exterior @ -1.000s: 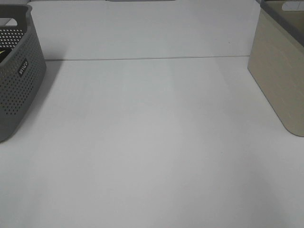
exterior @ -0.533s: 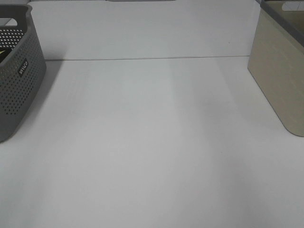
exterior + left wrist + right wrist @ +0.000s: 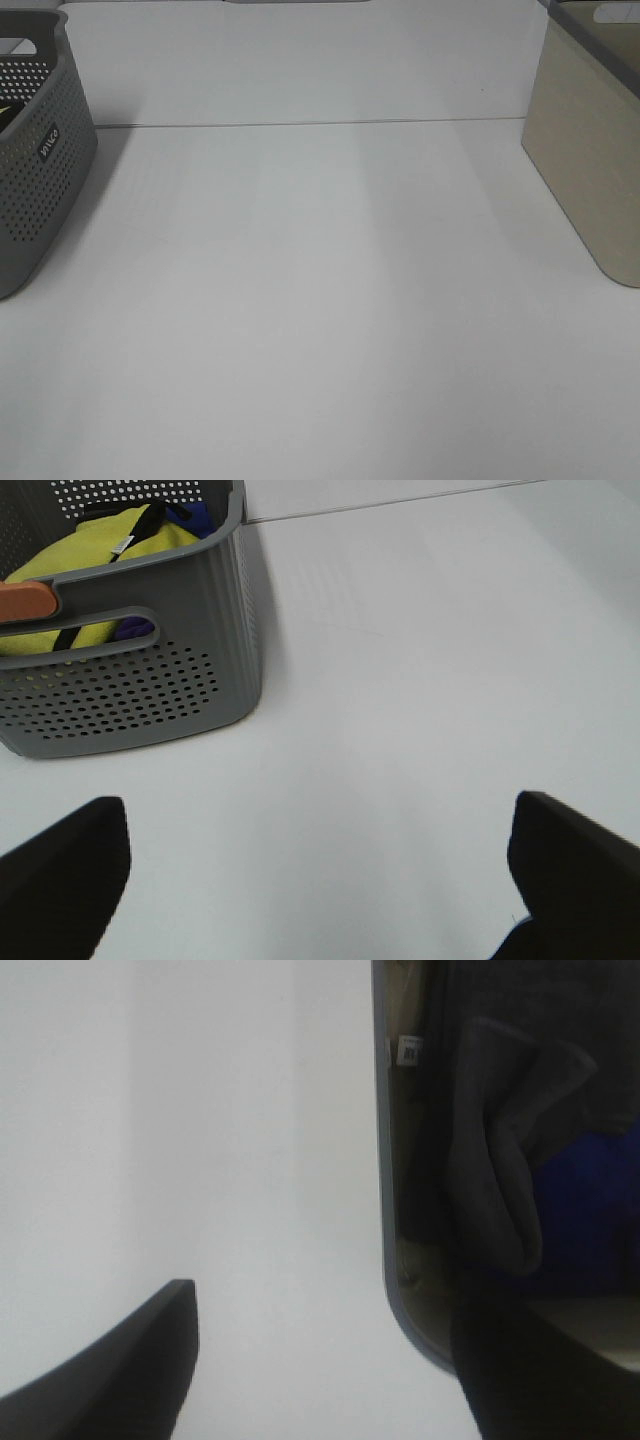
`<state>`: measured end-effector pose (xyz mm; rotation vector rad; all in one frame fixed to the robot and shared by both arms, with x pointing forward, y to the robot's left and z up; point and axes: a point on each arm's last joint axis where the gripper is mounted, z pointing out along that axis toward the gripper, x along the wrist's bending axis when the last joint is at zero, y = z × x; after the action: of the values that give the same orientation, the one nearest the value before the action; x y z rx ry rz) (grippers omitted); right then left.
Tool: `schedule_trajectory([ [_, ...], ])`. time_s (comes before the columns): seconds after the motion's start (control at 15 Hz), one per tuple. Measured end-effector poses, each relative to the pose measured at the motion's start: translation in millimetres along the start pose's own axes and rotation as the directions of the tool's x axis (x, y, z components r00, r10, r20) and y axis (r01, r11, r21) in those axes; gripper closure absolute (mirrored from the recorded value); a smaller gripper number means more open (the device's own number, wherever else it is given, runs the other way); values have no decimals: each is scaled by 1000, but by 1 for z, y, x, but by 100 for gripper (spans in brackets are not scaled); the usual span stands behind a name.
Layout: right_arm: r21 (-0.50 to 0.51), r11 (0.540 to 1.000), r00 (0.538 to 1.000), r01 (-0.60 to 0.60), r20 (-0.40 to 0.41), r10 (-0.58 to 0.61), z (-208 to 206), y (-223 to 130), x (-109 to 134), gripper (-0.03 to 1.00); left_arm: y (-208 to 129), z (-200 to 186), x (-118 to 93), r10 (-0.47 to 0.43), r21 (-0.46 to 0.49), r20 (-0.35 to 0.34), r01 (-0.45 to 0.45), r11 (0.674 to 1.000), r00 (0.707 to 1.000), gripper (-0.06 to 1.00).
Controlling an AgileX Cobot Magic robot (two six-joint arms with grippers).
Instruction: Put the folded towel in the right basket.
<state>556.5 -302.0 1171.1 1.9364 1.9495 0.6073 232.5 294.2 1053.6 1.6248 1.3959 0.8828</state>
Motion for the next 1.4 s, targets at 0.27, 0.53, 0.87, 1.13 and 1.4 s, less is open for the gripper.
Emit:
schedule_trajectory([
  [0.27, 59, 998, 1000, -13, 15, 12, -23, -76, 2, 29, 0, 0, 0, 0, 0, 0, 0, 1000, 1000, -3],
  [0.53, 102, 995, 1000, -18, 16, 16, -29, -147, 4, 29, 0, 0, 0, 0, 0, 0, 0, 1000, 1000, -3],
  [0.87, 99, 995, 999, -10, 36, 6, -27, -248, 4, 29, 0, 0, 0, 0, 0, 0, 0, 1000, 1000, -3],
  [1.13, -107, 993, 998, 42, 45, -37, -31, -287, 4, 29, 0, 0, 0, 0, 0, 0, 0, 1000, 1000, -3],
  [1.4, -350, 933, 996, 84, 65, -65, -49, -313, 7, 29, 0, 0, 0, 0, 0, 0, 0, 1000, 1000, -3],
])
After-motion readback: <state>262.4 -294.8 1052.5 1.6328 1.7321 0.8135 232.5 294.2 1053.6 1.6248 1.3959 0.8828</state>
